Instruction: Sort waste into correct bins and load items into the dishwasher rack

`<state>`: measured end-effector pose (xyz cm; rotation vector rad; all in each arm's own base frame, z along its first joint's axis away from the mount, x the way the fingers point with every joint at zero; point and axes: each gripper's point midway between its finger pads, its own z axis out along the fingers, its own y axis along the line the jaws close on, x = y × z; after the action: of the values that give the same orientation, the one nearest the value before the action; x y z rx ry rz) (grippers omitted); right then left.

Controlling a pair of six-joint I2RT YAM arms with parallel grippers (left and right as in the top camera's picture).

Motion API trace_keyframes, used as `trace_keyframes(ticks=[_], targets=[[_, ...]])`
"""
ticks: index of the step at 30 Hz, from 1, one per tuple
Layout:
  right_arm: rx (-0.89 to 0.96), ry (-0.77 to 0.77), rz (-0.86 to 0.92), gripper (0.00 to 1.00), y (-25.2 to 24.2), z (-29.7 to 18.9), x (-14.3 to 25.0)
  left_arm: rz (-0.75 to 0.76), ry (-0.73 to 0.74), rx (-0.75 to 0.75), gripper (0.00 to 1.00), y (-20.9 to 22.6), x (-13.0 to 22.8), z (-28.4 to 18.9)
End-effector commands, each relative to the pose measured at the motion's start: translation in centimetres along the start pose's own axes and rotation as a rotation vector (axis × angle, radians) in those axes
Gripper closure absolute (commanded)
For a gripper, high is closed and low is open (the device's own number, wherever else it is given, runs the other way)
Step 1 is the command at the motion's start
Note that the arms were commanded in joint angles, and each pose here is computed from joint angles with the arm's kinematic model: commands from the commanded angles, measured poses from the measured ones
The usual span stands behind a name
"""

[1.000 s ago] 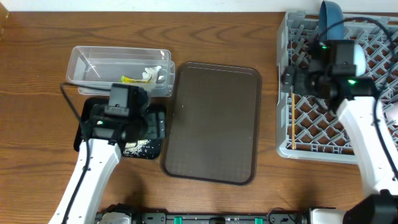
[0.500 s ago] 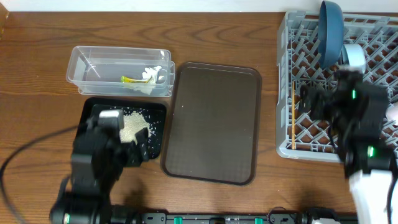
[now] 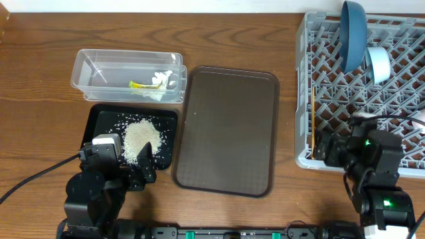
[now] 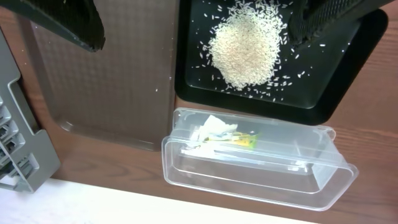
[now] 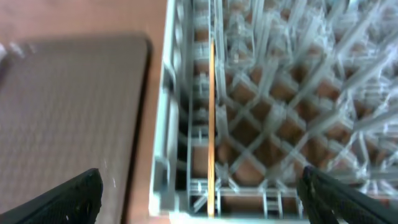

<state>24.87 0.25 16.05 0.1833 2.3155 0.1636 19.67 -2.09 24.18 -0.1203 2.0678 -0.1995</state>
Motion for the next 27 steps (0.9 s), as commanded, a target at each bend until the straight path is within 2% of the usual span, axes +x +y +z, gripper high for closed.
trace_keyframes(ticks=[1, 10, 27], targets=[[0.015, 0.062, -0.001, 0.01, -0.3, 0.1, 1.6, 0.004, 0.003, -0.018, 0.03, 0.4, 0.2, 0.2], [0.034, 0.204, 0.014, 0.01, -0.8, -0.3, 5.0, 0.004, 0.003, -0.018, 0.03, 0.4, 0.2, 0.2], [0.035, 0.209, 0.015, 0.01, -0.8, -0.3, 5.2, 0.004, 0.003, -0.018, 0.03, 0.4, 0.2, 0.2]])
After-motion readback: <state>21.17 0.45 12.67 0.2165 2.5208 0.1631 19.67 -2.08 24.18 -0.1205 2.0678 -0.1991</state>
